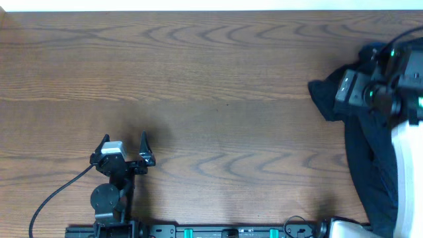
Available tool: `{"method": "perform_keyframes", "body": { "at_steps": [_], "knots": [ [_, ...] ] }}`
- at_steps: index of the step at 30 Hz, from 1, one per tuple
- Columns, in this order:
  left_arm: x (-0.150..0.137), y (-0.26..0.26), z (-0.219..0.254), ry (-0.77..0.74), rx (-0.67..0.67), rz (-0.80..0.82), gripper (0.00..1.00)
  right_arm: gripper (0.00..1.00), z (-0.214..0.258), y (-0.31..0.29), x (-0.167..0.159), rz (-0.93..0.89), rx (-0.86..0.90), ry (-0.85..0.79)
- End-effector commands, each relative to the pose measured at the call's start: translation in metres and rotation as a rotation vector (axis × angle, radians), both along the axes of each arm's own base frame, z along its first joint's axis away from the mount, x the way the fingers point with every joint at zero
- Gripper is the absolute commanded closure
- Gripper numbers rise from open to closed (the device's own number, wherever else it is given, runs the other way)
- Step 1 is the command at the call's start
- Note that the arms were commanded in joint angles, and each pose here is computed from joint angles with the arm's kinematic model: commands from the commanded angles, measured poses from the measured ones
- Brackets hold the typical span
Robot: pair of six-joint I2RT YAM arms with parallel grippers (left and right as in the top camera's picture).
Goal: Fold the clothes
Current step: 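Reach the right gripper into the black T-shirt pile and grasp fabric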
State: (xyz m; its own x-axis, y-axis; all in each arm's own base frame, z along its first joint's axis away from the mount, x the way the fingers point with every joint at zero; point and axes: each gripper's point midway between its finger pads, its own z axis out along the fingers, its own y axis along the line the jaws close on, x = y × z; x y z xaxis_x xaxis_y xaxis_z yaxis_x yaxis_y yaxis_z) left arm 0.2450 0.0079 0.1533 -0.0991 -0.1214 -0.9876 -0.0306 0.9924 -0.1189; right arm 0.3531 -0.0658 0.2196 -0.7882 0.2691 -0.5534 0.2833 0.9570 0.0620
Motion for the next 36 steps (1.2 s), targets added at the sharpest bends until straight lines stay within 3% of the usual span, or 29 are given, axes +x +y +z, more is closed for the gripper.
{"method": "perform_keyframes", "body": {
  "at_steps": [1, 5, 11, 16, 26, 36],
  "knots": [
    [-0.001, -0.003, -0.014, 0.043, 0.005, -0.017, 0.02, 0.19, -0.023, -0.026, 0.007, -0.020, -0.026, 0.073],
    [-0.001, -0.003, -0.014, 0.043, 0.005, -0.017, 0.02, 0.44, -0.062, -0.032, 0.014, 0.026, 0.080, 0.152],
    [-0.001, -0.003, -0.014, 0.043, 0.005, -0.017, 0.02, 0.53, -0.112, -0.048, 0.024, 0.059, 0.209, 0.211],
    [-0.001, -0.003, -0.014, 0.043, 0.005, -0.017, 0.02, 0.50, -0.144, -0.052, 0.035, 0.066, 0.311, 0.212],
    [-0.001, -0.003, -0.014, 0.043, 0.005, -0.017, 0.02, 0.50, -0.190, -0.052, 0.042, 0.072, 0.353, 0.264],
    [-0.001, -0.003, -0.015, 0.044, 0.005, -0.017, 0.02, 0.56, -0.201, -0.050, 0.053, 0.088, 0.366, 0.239]
  ]
}}
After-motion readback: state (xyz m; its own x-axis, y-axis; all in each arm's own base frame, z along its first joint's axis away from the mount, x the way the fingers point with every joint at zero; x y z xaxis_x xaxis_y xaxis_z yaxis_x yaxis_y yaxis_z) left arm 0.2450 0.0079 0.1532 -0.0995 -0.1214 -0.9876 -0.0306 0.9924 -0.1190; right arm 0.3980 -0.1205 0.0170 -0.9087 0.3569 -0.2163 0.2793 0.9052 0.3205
